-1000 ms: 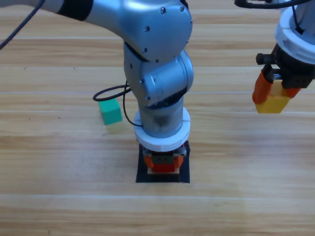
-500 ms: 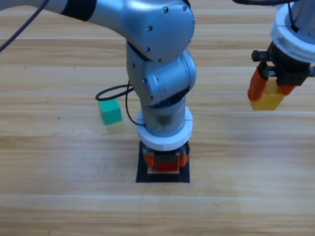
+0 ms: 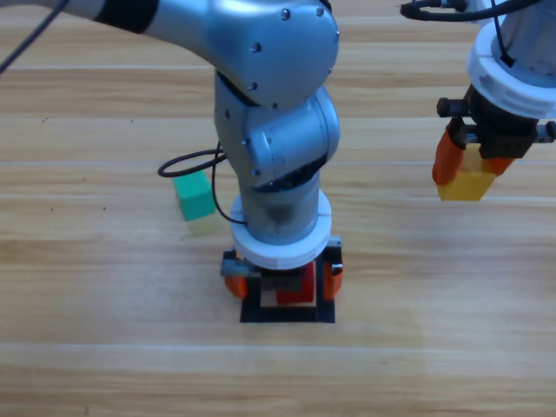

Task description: Stack the blocks in the rectangular block: red at the bottom, yellow in the middle, green on top

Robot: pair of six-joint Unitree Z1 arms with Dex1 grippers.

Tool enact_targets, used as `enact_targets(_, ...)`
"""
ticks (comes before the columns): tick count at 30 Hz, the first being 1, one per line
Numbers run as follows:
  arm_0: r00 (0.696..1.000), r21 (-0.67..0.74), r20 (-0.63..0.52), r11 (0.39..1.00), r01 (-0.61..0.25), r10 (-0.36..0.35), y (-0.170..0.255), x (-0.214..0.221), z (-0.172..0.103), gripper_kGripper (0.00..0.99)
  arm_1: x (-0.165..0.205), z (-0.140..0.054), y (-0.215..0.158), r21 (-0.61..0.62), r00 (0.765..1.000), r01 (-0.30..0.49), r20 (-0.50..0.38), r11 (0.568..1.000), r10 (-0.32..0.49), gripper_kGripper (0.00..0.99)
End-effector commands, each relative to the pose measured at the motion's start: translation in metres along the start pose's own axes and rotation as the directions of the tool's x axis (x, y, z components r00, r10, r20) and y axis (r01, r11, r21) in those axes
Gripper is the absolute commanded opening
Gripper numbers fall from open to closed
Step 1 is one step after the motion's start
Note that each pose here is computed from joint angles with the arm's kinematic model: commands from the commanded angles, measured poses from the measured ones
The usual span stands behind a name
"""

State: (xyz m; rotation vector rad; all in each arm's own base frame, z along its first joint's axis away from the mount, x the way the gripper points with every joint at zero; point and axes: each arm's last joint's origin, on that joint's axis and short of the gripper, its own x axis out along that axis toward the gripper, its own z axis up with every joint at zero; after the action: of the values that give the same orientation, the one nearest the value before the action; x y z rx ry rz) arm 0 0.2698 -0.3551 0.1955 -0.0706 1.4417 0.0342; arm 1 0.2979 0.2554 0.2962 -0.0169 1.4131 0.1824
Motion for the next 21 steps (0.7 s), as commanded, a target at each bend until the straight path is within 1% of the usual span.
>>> enact_targets(1, 0.998, 0.016, 0.043, 0.999, 0.045, -0.046, 0.008, -0.04, -0.009, 0.99, 0.01, 0.009, 0.005, 0.035, 1.0, -0.009, 0.001, 0.999, 0.009, 0.025)
enact_targets(4, 0.996, 0.017, 0.06, 0.997, 0.071, -0.072, 0.012, -0.058, -0.01, 0.99, 0.002, 0.009, 0.008, 0.06, 1.0, -0.022, 0.021, 0.998, 0.021, 0.025)
enact_targets(7, 0.993, 0.018, 0.074, 0.995, 0.094, -0.095, 0.017, -0.077, -0.011, 0.99, -0.009, 0.008, 0.02, 0.049, 0.998, -0.041, 0.044, 0.998, 0.039, 0.025)
enact_targets(8, 0.992, 0.02, 0.078, 0.995, 0.1, -0.101, 0.02, -0.084, -0.012, 0.99, -0.013, 0.007, 0.025, 0.045, 0.998, -0.048, 0.05, 0.998, 0.046, 0.025)
enact_targets(11, 0.99, 0.036, 0.112, 0.996, 0.087, -0.09, 0.037, -0.109, -0.018, 0.99, -0.016, 0.01, 0.045, 0.044, 0.998, -0.052, 0.047, 0.998, 0.05, 0.025)
enact_targets(12, 0.988, 0.048, 0.124, 0.995, 0.083, -0.089, 0.046, -0.118, -0.02, 0.99, -0.011, 0.015, 0.061, 0.044, 0.999, -0.041, 0.023, 0.998, 0.04, 0.025)
enact_targets(13, 0.985, 0.055, 0.151, 0.996, 0.071, -0.078, 0.068, -0.13, -0.016, 0.99, -0.008, 0.017, 0.069, 0.042, 0.999, -0.036, 0.011, 0.998, 0.035, 0.025)
enact_targets(15, 0.984, 0.059, 0.165, 0.997, 0.058, -0.067, 0.094, -0.136, -0.005, 0.986, -0.001, 0.021, 0.084, 0.046, 1.0, -0.023, -0.016, 0.999, 0.024, 0.026)
enact_targets(21, 0.982, 0.092, 0.19, 0.996, -0.015, -0.002, 0.175, -0.143, 0.038, 0.99, 0.028, 0.023, 0.118, 0.051, 0.998, 0.006, -0.068, 0.999, -0.002, 0.026)
